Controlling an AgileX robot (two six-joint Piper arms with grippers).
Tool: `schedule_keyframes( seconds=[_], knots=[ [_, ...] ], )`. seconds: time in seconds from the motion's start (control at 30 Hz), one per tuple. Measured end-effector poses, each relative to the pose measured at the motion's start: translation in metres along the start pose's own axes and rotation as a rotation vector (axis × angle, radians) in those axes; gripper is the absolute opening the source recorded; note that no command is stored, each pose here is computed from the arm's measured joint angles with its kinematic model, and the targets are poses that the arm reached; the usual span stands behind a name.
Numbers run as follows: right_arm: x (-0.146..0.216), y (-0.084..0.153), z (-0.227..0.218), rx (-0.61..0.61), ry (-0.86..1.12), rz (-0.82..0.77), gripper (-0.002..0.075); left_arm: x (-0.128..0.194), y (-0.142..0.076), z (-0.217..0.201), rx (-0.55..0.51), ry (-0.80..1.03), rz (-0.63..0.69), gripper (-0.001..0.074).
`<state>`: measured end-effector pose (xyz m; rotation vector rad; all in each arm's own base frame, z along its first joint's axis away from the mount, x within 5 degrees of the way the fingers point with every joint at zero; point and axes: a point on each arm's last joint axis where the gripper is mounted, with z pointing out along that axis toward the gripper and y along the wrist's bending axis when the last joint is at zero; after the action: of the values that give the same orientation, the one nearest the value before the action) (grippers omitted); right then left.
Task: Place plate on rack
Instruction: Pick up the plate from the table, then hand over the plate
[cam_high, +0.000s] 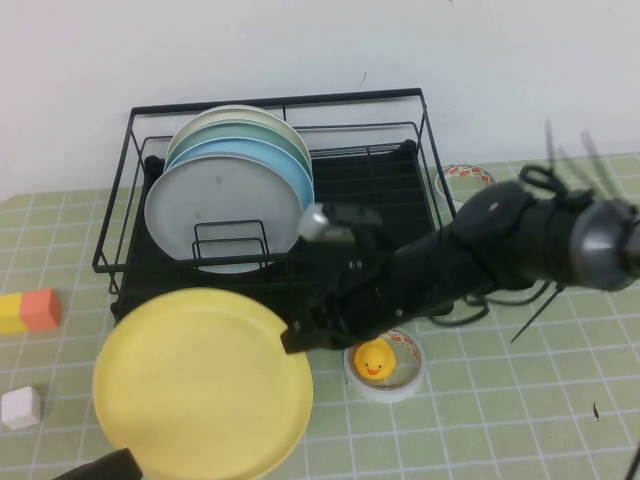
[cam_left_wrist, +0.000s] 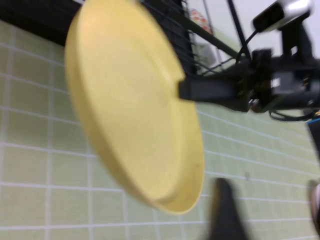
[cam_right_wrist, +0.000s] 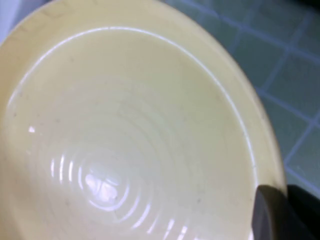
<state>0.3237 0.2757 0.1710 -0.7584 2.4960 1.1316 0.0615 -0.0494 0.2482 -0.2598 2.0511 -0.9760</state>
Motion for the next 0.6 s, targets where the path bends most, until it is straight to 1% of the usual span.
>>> schedule_keyframes(
  seconds=[0.03, 0.07, 0.1, 0.17, 0.3, 0.47, 0.57, 0.6],
  knots=[
    [-0.003, 0.006, -0.007, -0.001, -0.015, -0.019, 0.0013, 0.0, 0.0, 0.0, 0.005, -0.001, -0.011, 0.0412],
    [-0.006, 0.011, -0.013, 0.0, -0.028, -0.039, 0.0013, 0.0, 0.0, 0.0, 0.004, 0.0, -0.015, 0.0471],
    [-0.008, 0.016, -0.02, 0.001, -0.039, -0.058, 0.0013, 0.0, 0.0, 0.0, 0.004, 0.0, -0.017, 0.0508],
    [-0.012, 0.025, -0.03, 0.001, -0.057, -0.089, 0.0013, 0.0, 0.0, 0.0, -0.003, 0.0, -0.016, 0.0532],
    [-0.015, 0.039, -0.045, -0.011, -0.077, -0.14, 0.0013, -0.003, 0.002, 0.0, -0.021, -0.031, -0.036, 0.0527],
    [-0.012, 0.054, -0.054, -0.075, -0.042, -0.217, 0.0013, -0.012, 0.003, -0.001, -0.028, -0.13, -0.04, 0.0512],
    [-0.01, 0.062, -0.056, -0.103, -0.035, -0.267, 0.0012, -0.017, 0.004, -0.001, -0.035, -0.179, -0.041, 0.0458],
    [-0.01, 0.063, -0.055, -0.114, -0.034, -0.281, 0.0012, -0.018, 0.004, 0.0, -0.04, -0.187, -0.037, 0.0425]
  ],
)
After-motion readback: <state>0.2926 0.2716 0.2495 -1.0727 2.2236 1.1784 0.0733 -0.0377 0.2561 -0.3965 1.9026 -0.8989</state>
